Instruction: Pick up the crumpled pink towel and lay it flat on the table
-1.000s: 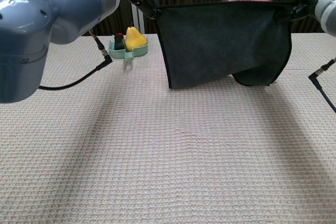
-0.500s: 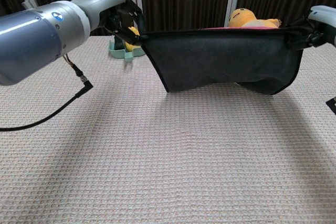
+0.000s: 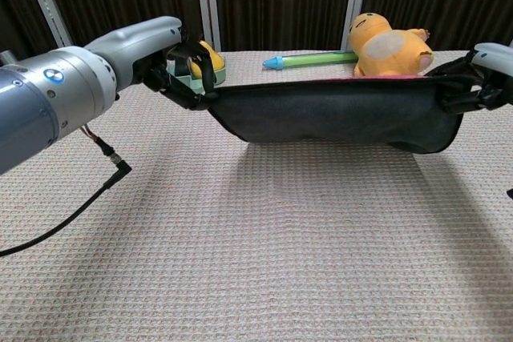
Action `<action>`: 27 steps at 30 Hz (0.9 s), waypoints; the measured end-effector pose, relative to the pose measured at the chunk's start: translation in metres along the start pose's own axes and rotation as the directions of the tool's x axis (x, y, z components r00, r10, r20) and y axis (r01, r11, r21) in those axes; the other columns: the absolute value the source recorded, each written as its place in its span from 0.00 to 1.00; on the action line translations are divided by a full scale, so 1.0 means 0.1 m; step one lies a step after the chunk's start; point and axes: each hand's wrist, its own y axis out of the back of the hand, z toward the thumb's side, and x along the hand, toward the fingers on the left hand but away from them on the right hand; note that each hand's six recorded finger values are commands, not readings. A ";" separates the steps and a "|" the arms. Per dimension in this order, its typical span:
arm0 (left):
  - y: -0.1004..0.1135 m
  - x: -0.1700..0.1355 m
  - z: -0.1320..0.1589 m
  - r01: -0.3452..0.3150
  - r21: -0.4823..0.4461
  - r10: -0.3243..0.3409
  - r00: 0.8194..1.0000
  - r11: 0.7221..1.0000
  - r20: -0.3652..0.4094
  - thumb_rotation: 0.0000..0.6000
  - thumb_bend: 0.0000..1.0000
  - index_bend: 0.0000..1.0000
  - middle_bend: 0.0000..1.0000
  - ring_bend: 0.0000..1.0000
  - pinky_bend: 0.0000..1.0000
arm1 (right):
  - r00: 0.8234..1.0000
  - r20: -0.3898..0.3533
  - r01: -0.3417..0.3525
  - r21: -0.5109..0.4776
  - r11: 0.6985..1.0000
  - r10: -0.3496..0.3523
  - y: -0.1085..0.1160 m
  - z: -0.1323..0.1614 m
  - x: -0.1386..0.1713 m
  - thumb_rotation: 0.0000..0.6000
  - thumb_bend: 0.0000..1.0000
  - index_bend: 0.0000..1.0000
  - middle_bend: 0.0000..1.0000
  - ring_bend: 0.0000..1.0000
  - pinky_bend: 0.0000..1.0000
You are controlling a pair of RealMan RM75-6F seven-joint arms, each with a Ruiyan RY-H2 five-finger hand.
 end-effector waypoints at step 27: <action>-0.41 -0.38 -0.38 0.112 -0.004 -0.112 0.994 0.994 -0.015 1.00 0.71 0.91 0.30 0.05 0.07 | 0.992 0.002 -0.125 0.053 0.991 0.125 -0.54 -0.17 0.34 1.00 0.72 0.66 0.22 0.02 0.01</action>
